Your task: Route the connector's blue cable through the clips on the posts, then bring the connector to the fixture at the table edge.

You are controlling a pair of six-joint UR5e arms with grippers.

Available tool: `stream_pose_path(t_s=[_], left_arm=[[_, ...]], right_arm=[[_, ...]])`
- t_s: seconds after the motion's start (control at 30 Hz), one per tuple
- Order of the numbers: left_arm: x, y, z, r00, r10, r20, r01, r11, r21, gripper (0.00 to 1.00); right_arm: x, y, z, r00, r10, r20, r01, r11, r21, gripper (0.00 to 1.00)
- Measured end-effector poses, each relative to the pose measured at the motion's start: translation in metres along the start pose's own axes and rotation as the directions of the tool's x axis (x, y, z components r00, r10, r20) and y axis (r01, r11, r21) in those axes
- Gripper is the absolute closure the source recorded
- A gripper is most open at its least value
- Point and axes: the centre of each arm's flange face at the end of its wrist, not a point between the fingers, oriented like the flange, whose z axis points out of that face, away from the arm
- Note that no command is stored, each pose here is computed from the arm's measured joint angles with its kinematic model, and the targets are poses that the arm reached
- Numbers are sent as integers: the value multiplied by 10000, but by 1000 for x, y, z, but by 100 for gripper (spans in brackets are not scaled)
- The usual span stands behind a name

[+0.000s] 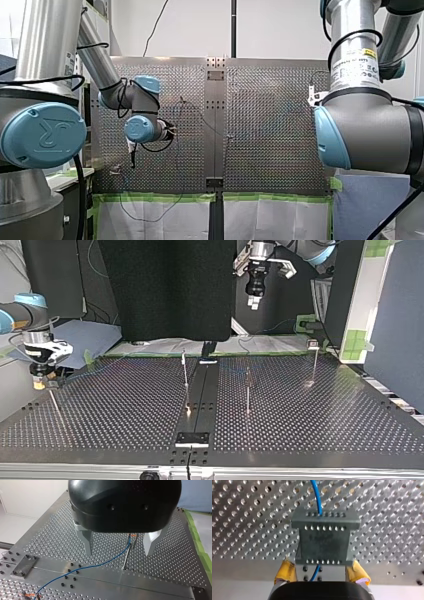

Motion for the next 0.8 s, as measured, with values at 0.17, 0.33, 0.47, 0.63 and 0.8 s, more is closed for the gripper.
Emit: stream_pose_path(t_s=[0.17,0.33,0.47,0.63,0.8], left_arm=[[0,0,0,10000,0,1,0,10000,-2,0],[0,0,0,10000,0,2,0,10000,-2,0],[0,0,0,10000,0,0,0,10000,-5,0],[0,0,0,10000,-1,4,1,10000,-3,0],[0,0,0,10000,-18,33,18,10000,4,0]], right_arm=[[-2,6,-2,9998,71,201,-61,9989,-470,2],[-5,12,-6,9987,168,485,-121,9953,-958,2],[-7,14,-9,9969,255,741,-157,9913,-1305,2],[-7,13,-19,9947,382,955,-212,9847,-1730,2],[4,11,-31,9964,609,582,-470,9754,-2153,2]])
